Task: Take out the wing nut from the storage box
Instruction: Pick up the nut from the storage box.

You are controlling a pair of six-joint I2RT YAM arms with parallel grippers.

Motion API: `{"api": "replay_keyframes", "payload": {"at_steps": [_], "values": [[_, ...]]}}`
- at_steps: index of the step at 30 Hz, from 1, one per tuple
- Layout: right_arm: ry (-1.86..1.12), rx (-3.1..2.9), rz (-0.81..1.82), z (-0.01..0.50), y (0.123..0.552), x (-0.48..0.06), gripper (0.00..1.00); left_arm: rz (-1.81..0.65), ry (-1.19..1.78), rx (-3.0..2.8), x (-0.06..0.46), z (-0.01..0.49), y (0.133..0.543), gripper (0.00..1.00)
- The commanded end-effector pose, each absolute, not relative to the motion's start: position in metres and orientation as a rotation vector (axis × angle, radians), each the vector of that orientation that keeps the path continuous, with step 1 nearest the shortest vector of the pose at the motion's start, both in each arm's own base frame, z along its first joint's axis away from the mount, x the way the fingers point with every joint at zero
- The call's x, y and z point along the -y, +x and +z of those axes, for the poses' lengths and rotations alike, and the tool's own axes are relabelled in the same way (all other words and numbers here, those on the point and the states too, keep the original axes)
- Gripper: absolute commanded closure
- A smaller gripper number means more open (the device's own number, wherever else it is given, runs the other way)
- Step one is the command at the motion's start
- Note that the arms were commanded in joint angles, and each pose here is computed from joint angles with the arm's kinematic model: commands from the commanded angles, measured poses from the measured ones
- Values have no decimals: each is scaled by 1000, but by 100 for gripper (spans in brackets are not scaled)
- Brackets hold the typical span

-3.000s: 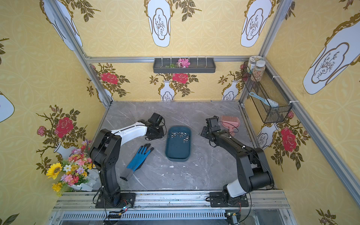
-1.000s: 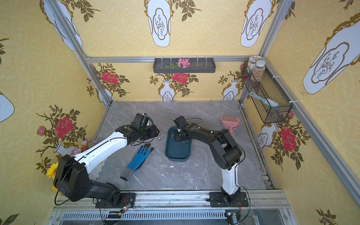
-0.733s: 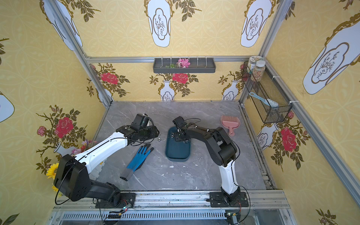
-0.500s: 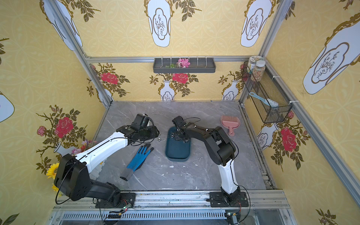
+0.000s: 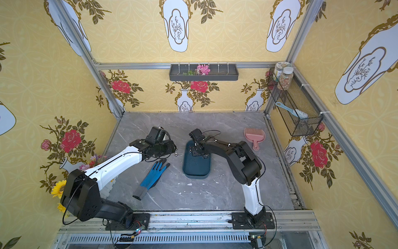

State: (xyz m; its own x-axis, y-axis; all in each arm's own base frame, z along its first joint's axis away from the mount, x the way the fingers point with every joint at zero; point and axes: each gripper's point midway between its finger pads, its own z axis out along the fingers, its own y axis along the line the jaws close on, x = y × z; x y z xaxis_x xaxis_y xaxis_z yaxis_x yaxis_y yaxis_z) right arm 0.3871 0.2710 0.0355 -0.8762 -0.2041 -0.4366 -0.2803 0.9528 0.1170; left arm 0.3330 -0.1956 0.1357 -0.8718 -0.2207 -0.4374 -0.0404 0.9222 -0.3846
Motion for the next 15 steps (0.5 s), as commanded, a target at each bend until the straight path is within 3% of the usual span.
{"api": "replay_keyframes", "payload": {"at_steps": [1,15], "values": [[-360,-2660,304,49,380,-277,80,-517,-181,-2598,198,133,333,40],[-338,-2598,392,88,352,-268,81,-535,-181,-2606,200,130,333,40]]}}
